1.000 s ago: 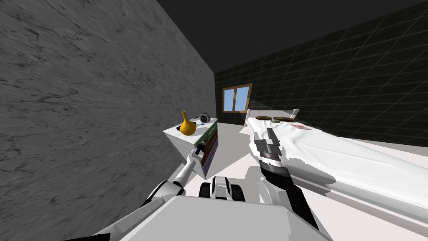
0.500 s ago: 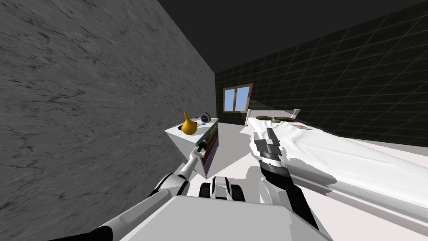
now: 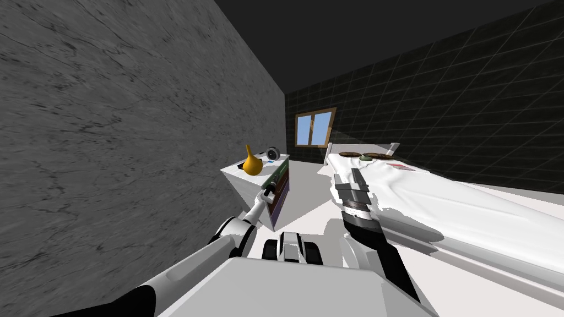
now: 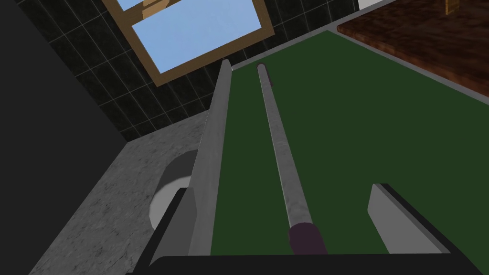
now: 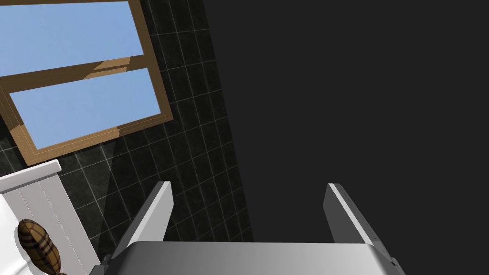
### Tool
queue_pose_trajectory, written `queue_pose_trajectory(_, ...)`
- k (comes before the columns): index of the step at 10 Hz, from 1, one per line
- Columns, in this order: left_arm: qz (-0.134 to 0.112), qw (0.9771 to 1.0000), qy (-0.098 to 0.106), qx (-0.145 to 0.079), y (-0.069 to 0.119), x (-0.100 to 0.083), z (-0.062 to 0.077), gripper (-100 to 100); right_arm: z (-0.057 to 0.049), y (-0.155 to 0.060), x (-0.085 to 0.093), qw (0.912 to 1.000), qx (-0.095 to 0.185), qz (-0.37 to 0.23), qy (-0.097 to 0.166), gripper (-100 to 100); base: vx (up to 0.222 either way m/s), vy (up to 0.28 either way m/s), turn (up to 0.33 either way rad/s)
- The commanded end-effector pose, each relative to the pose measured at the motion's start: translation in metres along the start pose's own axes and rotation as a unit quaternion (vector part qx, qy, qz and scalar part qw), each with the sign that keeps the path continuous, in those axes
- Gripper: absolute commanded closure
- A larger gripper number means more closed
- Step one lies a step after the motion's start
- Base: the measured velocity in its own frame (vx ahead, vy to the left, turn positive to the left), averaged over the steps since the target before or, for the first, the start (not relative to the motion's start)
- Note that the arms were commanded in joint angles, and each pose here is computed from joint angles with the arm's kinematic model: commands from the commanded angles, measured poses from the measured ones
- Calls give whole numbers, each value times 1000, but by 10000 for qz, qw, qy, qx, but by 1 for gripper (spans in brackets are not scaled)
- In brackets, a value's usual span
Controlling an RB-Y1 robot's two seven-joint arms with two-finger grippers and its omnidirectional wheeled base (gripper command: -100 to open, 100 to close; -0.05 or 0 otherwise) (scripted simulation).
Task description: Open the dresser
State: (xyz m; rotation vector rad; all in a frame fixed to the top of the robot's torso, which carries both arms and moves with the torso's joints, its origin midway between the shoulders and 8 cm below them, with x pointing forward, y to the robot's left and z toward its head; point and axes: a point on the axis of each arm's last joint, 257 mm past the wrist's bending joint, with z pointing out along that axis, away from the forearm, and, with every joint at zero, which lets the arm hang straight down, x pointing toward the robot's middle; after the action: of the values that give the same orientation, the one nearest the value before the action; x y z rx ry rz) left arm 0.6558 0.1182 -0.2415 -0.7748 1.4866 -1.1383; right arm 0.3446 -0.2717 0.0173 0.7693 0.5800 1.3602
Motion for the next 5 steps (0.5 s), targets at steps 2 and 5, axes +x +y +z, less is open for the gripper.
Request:
queue_pose_trajectory(2,-12,9999,115,10,-12,18,15,-100,0,0,0,10000,0,0,0,0,-21,13,26)
queue_pose_trajectory(5,19,9997,190,-139,-3,23,17,-100,0,0,0,10000,0,0,0,0,-29,22,4)
